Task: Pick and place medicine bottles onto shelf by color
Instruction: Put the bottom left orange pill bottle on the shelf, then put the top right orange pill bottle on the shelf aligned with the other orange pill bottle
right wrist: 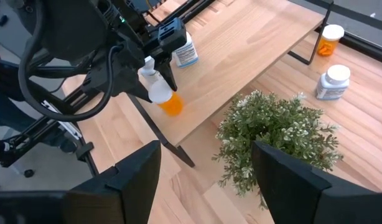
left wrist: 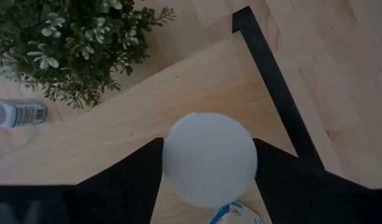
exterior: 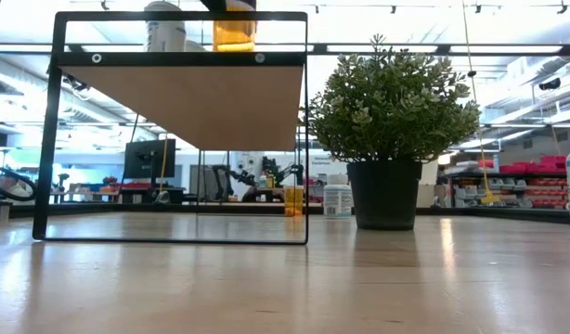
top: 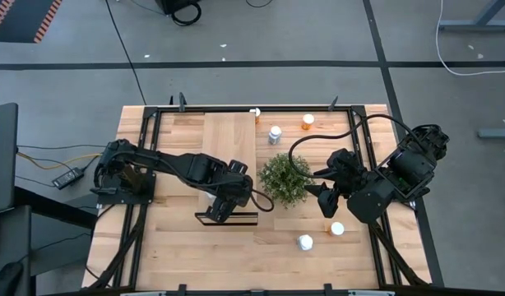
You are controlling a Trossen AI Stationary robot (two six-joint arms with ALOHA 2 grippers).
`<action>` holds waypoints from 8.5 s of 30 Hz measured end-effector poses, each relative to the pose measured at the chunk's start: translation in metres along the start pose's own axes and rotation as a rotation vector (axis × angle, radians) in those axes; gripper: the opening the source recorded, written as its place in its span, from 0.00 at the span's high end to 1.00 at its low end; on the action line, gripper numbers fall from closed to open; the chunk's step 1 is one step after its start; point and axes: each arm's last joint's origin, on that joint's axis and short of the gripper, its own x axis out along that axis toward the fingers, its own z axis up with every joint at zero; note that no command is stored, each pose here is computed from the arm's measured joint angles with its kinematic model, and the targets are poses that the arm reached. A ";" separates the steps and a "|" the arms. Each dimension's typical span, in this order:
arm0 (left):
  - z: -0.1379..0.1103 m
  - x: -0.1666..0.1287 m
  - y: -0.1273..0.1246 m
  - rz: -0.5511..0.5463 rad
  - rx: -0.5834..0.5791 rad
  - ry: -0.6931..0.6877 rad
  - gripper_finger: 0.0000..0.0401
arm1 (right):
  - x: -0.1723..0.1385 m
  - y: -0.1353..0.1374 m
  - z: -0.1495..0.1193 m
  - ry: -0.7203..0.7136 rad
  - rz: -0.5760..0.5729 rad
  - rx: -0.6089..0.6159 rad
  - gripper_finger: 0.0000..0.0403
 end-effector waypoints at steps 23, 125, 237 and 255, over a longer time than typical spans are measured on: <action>0.011 -0.042 0.011 0.119 -0.041 -0.104 0.32 | 0.002 -0.001 0.002 0.007 -0.006 -0.010 0.36; -0.171 -0.155 0.065 0.403 -0.989 -0.965 0.60 | 0.319 -0.384 0.106 0.879 -0.465 0.187 0.16; -0.169 -0.151 0.059 0.359 -1.050 -0.941 0.60 | 0.328 -0.348 0.108 0.862 -0.422 0.168 0.19; -0.168 -0.153 0.060 0.361 -1.049 -0.968 0.60 | 0.327 -0.354 0.110 0.963 -0.293 -0.399 0.19</action>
